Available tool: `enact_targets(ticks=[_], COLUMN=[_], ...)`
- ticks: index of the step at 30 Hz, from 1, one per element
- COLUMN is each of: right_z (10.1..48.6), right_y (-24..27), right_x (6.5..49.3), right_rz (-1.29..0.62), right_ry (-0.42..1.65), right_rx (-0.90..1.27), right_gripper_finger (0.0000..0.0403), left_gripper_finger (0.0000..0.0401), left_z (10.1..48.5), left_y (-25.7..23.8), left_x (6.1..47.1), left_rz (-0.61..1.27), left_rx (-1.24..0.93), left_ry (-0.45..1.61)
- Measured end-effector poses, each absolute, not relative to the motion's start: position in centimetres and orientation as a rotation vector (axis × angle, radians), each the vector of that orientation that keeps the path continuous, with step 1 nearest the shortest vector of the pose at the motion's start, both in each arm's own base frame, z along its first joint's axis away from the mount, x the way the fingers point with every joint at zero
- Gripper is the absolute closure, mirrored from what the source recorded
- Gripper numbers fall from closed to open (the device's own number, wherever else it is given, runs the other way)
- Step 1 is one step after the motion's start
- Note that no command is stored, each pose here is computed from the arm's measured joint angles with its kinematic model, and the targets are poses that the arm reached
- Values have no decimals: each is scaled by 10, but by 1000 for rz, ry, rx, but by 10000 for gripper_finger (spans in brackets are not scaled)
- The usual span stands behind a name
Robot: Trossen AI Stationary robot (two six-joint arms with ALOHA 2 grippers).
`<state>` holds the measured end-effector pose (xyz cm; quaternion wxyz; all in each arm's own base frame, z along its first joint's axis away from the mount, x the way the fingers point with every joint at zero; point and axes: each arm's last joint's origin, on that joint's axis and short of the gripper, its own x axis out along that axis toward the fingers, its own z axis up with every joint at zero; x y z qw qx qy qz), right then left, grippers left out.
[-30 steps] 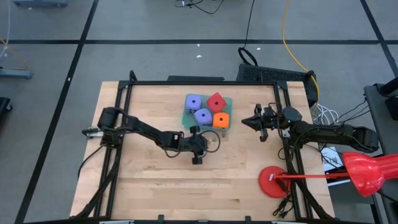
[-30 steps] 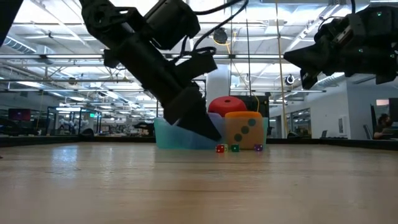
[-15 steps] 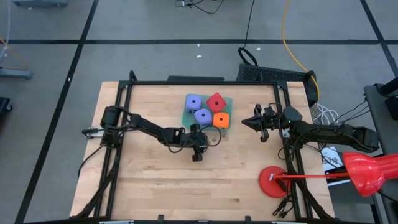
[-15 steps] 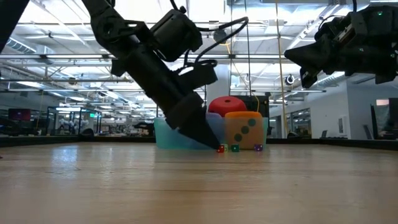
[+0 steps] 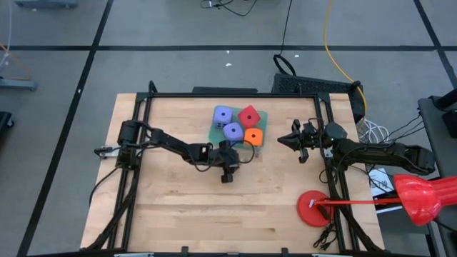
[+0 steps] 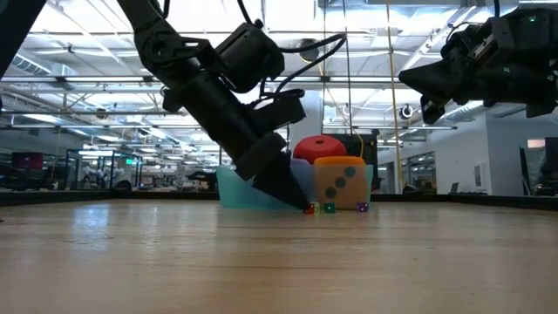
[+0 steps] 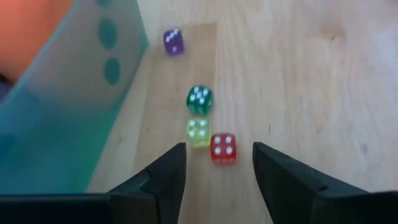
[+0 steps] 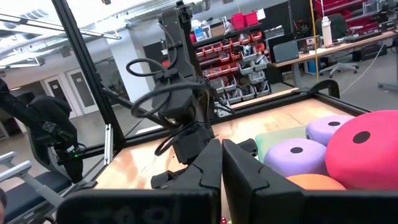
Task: Pick & Place Dice
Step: Put the small red dice into the basket
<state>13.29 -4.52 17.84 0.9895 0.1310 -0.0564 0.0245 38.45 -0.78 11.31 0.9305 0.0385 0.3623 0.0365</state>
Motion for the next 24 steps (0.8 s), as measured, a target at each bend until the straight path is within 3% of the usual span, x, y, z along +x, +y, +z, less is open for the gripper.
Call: enact_targets(ticks=[24], right_z=[178], right_y=[-45], right_x=[133], right_rz=[48], right_ry=[-111], right_rx=[256], right_gripper_finger=[399], left_gripper_finger=[206], left_z=[106], left_y=[-7], left_x=[386], left_rz=[46], left_rx=[55], left_ry=[741])
